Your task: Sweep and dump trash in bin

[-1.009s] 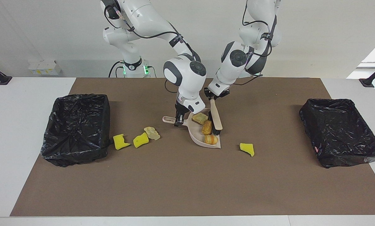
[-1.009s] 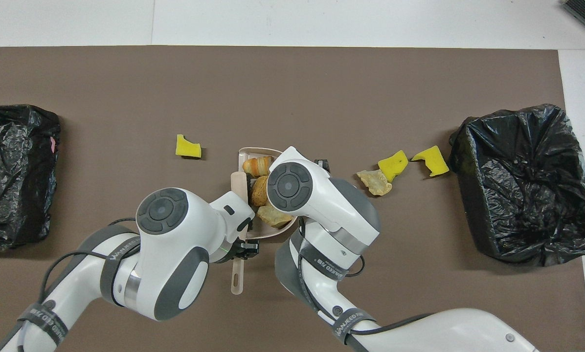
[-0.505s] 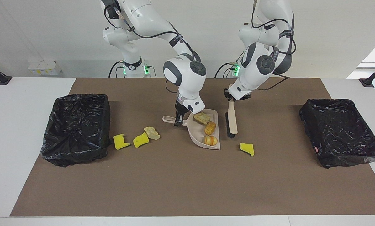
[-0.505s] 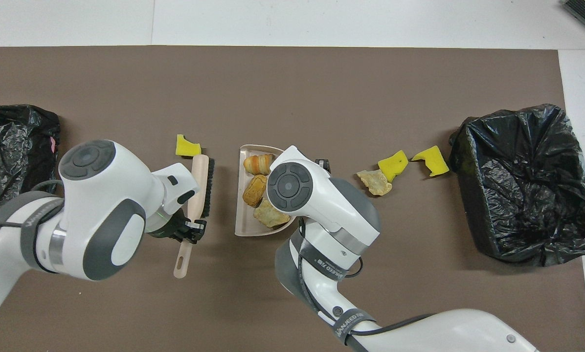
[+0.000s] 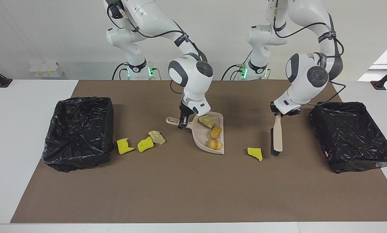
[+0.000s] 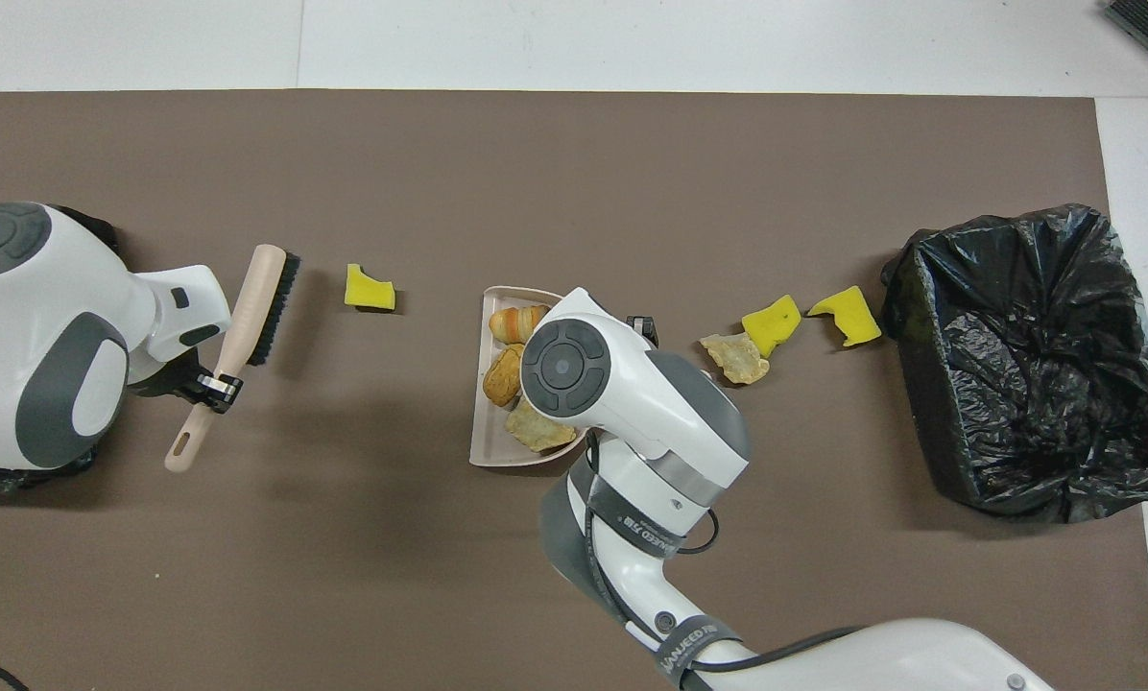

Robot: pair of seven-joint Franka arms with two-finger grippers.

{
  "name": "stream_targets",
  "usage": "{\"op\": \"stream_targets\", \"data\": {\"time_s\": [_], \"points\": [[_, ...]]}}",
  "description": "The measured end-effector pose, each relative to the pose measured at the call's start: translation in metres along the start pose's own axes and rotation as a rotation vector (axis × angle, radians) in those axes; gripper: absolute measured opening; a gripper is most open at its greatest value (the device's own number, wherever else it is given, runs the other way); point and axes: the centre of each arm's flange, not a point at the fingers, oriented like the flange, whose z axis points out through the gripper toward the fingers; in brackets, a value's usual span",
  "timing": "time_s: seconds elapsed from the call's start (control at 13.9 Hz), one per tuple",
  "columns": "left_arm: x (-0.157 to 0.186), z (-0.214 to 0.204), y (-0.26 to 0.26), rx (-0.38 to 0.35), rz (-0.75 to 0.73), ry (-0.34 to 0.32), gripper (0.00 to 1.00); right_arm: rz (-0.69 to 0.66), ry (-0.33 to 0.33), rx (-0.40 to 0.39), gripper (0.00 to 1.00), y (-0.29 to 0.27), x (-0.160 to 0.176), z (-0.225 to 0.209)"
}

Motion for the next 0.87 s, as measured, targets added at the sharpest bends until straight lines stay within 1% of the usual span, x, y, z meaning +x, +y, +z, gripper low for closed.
{"op": "stream_targets", "data": {"time_s": [0.14, 0.29, 0.43, 0.58, 0.72, 0.87], "points": [[0.009, 0.014, -0.008, 0.013, 0.031, 0.004, 0.26, 0.026, -0.013, -0.017, 0.33, -0.004, 0.002, -0.005], [0.018, 0.026, 0.001, 0.010, 0.089, -0.005, 0.26, 0.036, -0.017, -0.017, 0.33, -0.008, 0.005, -0.004], [0.023, 0.029, 0.013, 0.011, 0.132, -0.010, 0.26, 0.039, -0.021, -0.015, 0.33, -0.011, 0.006, -0.002], [0.028, 0.029, 0.036, 0.009, 0.173, -0.009, 0.26, 0.039, -0.016, -0.018, 0.33, -0.011, 0.007, -0.001], [0.031, 0.032, 0.068, -0.024, 0.207, -0.009, 0.26, 0.037, -0.008, -0.022, 0.33, -0.011, 0.008, 0.001], [0.030, 0.038, 0.100, -0.039, 0.246, -0.014, 0.26, 0.033, 0.005, -0.028, 0.33, -0.011, 0.011, 0.006]]}}
